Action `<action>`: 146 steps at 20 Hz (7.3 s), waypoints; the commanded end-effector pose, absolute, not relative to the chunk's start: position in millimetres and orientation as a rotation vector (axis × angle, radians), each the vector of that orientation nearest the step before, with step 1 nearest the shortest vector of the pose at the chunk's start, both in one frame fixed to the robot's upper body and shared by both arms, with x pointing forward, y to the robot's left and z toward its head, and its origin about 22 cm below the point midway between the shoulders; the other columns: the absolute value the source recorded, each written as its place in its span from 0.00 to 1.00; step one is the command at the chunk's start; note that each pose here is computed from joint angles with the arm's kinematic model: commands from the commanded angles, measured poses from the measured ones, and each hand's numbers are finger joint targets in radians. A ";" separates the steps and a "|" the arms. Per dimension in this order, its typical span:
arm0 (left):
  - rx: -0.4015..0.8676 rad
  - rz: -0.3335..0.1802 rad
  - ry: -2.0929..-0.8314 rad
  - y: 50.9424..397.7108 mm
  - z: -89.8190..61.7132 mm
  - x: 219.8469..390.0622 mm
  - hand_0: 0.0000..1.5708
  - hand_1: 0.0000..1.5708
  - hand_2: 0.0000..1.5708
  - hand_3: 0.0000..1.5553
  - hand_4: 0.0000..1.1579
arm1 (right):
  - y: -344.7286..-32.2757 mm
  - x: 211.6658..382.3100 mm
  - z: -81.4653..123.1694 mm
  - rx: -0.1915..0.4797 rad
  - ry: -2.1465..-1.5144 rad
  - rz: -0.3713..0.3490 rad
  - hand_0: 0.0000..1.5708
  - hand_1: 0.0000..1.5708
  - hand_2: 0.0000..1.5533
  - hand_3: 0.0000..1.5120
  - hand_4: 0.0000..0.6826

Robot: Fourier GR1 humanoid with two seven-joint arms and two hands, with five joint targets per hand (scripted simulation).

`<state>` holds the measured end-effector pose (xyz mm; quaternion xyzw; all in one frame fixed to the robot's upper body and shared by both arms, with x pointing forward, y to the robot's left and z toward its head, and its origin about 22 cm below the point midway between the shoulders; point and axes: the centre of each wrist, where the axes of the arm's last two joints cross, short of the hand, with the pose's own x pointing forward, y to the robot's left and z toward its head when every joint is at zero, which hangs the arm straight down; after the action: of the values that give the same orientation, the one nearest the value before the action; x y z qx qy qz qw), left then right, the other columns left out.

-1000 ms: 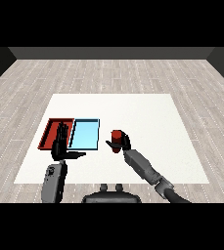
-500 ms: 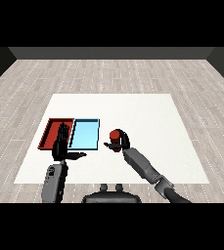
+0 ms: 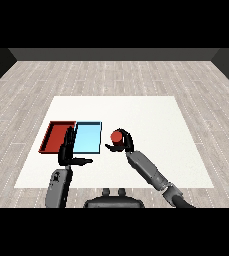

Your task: Pick the red can and put it in the red box

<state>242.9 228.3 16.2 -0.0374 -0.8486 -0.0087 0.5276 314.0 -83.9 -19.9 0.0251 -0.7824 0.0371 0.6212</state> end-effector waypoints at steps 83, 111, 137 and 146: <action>0.017 0.050 -1.737 71.4 -10.2 288.1 1.00 1.00 0.97 0.92 0.90 | -25.4 265.3 35.0 0.342 -1.872 0.017 0.90 0.90 0.91 0.90 0.69; 0.211 0.012 -1.787 145.2 -9.0 284.5 1.00 1.00 1.00 0.95 0.98 | -149.9 282.0 92.7 0.162 -2.061 -0.082 0.00 0.00 0.00 0.00 0.00; 0.804 -0.074 -1.337 355.5 -37.1 353.3 1.00 1.00 1.00 0.97 0.91 | -257.0 257.7 30.7 -0.183 -1.858 -0.131 0.00 0.00 0.00 0.00 0.00; 0.860 -0.098 -0.976 351.8 -55.8 348.4 0.38 0.38 0.40 0.26 0.67 | -256.4 274.2 10.6 -0.195 -1.839 -0.147 0.00 0.00 0.00 0.00 0.00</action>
<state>354.5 347.4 -48.2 0.3921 -0.5007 -0.0413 0.7706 266.0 -253.2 8.2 -0.0773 -0.7945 -0.0667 0.5987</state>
